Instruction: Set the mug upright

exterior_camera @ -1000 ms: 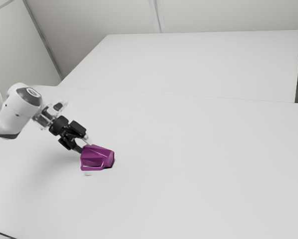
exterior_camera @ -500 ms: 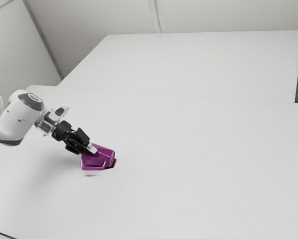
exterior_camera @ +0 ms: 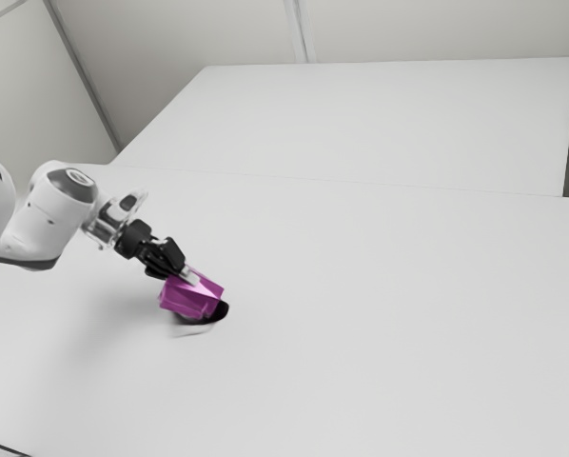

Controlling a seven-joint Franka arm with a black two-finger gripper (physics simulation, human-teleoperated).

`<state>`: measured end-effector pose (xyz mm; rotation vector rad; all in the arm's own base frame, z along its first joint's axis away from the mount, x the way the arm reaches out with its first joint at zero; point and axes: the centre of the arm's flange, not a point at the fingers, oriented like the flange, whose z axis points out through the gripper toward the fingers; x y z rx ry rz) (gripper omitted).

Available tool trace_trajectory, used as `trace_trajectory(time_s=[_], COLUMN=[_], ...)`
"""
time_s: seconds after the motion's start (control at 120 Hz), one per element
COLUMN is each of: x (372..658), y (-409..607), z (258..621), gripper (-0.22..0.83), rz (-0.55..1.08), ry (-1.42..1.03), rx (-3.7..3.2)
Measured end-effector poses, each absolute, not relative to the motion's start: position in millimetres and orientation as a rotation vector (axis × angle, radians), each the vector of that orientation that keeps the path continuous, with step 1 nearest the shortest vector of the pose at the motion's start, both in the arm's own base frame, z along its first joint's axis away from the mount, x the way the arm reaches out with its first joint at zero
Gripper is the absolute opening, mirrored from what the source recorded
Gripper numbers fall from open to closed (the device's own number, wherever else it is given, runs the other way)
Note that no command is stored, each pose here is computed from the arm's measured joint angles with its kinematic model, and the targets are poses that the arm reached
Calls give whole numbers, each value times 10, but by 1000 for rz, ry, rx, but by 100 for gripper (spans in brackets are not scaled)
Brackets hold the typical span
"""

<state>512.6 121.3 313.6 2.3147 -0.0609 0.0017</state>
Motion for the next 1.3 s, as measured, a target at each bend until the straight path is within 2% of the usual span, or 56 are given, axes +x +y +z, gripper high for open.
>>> trace_trajectory(time_s=[0.167, 0.267, 0.458, 0.583, 0.908, 1.067, 1.3], x=[5134, 5153, 5150, 5129, 5267, 5262, 5337], y=[1204, 1156, 909, 763, 64, -404, -915], z=[3179, 3349, 3919, 4050, 4021, 4001, 3789], gripper=[-15, -16, -16, -17, -17, -17, -17], rz=[10, 37, 80, 33, -130, -114, -125], ry=[-57, -87, -338, -531, -1013, -1017, -922], rx=[2315, 2331, 2532, 2715, 3058, 3071, 3053])
